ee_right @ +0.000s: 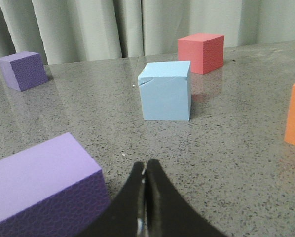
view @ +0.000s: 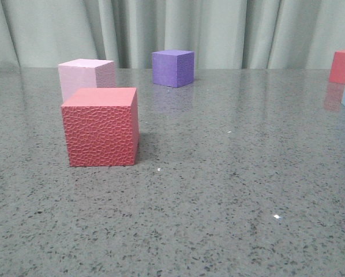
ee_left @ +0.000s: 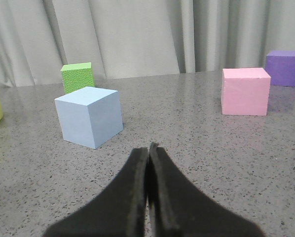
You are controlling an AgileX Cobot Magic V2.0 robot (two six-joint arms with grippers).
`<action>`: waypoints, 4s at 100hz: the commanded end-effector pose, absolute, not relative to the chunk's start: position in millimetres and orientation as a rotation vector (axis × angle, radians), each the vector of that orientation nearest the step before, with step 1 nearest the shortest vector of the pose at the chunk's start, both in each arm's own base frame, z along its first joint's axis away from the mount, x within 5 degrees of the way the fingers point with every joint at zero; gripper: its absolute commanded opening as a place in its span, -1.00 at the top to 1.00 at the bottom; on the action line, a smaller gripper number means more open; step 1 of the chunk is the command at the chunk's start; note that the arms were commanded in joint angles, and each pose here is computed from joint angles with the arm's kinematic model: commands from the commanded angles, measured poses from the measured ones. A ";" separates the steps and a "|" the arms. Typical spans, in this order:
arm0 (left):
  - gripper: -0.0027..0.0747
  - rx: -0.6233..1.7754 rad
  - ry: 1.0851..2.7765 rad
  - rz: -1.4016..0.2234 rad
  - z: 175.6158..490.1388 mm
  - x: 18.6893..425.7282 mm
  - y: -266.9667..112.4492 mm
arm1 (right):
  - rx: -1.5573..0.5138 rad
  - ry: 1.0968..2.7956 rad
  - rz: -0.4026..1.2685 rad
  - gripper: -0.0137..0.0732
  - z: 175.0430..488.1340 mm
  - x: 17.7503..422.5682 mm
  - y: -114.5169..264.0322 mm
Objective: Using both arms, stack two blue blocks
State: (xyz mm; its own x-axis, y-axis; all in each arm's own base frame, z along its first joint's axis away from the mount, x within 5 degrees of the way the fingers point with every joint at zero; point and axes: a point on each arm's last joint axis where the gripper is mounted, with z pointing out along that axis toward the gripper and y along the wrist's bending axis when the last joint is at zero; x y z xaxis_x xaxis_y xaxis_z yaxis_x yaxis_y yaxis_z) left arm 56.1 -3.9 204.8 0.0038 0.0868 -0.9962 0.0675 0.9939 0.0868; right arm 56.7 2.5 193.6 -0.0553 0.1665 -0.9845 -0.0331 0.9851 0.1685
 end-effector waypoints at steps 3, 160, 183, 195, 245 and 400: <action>0.98 0.104 1.500 -0.006 199.9 55.1 -4.1 | 0.087 1.498 0.148 0.84 207.9 53.7 1.8; 0.98 0.100 1.972 -0.148 352.1 49.1 -11.2 | 0.079 1.726 0.116 0.84 376.8 38.4 1.3; 0.98 0.076 2.165 -0.177 411.8 67.6 -13.7 | 0.089 1.929 0.105 0.84 419.0 53.4 1.8; 0.98 0.088 2.240 -0.176 432.7 79.8 -15.0 | 0.093 2.039 0.109 0.84 427.4 63.9 2.8; 0.98 0.094 2.325 -0.230 435.7 108.1 -20.9 | 0.097 2.126 0.139 0.84 423.9 86.0 5.9; -0.74 0.172 2.323 -0.254 435.7 107.5 -24.6 | 0.146 2.352 0.068 -0.78 424.7 237.8 6.0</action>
State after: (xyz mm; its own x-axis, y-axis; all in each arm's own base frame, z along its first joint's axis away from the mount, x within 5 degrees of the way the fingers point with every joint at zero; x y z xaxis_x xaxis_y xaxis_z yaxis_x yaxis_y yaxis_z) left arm 109.6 -22.0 427.6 -0.7041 0.0536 -0.7081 0.1842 0.9768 -0.1093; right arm 221.6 8.8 410.2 -0.7584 0.1263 -0.6395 0.0798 0.9917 0.1012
